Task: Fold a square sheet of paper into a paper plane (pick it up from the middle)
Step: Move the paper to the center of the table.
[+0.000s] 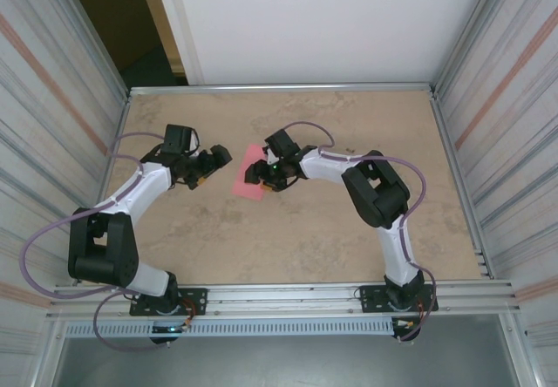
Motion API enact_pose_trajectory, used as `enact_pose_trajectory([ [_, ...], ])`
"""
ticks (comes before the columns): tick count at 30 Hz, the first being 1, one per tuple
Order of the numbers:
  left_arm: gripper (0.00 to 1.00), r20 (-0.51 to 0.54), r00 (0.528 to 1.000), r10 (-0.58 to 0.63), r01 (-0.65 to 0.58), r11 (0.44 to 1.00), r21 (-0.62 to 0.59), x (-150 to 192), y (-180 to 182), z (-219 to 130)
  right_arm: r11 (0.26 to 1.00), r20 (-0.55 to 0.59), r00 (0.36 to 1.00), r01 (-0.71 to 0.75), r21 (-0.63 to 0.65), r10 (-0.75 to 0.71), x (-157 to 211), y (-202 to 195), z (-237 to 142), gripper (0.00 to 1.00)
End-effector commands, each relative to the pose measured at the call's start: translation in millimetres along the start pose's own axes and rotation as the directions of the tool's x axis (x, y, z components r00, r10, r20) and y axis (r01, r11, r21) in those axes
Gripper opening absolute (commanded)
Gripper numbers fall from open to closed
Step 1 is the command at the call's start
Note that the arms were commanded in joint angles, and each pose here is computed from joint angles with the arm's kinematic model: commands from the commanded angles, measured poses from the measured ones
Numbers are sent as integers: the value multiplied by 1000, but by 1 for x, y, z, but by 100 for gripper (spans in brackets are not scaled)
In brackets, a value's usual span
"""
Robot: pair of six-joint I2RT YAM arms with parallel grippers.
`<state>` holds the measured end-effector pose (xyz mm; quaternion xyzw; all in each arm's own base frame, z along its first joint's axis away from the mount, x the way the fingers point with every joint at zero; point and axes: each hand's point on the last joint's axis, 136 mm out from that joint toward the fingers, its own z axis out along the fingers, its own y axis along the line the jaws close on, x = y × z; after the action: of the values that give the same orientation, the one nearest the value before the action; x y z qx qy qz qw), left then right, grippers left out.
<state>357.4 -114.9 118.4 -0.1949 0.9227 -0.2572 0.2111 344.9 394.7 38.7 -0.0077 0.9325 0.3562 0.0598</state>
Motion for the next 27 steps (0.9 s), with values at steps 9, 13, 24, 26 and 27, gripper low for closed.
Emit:
enact_pose_trajectory([
  [9,98,-26,999,-34,35,999,41,2,-4,6,991,-79,996,-30,134,41,18,-56,-7,58],
  [13,98,-38,999,-29,31,998,53,4,-5,7,987,-119,993,28,155,-10,32,-74,-29,57],
  [24,99,-115,993,20,-5,992,126,24,-27,23,982,-13,984,178,58,-177,33,-55,-103,58],
  [26,99,-135,990,32,-14,991,134,32,-33,26,990,74,988,134,49,-137,21,-48,-110,57],
  [27,99,-145,989,39,-19,990,140,37,-37,29,994,113,988,102,48,-107,15,-48,-111,57],
])
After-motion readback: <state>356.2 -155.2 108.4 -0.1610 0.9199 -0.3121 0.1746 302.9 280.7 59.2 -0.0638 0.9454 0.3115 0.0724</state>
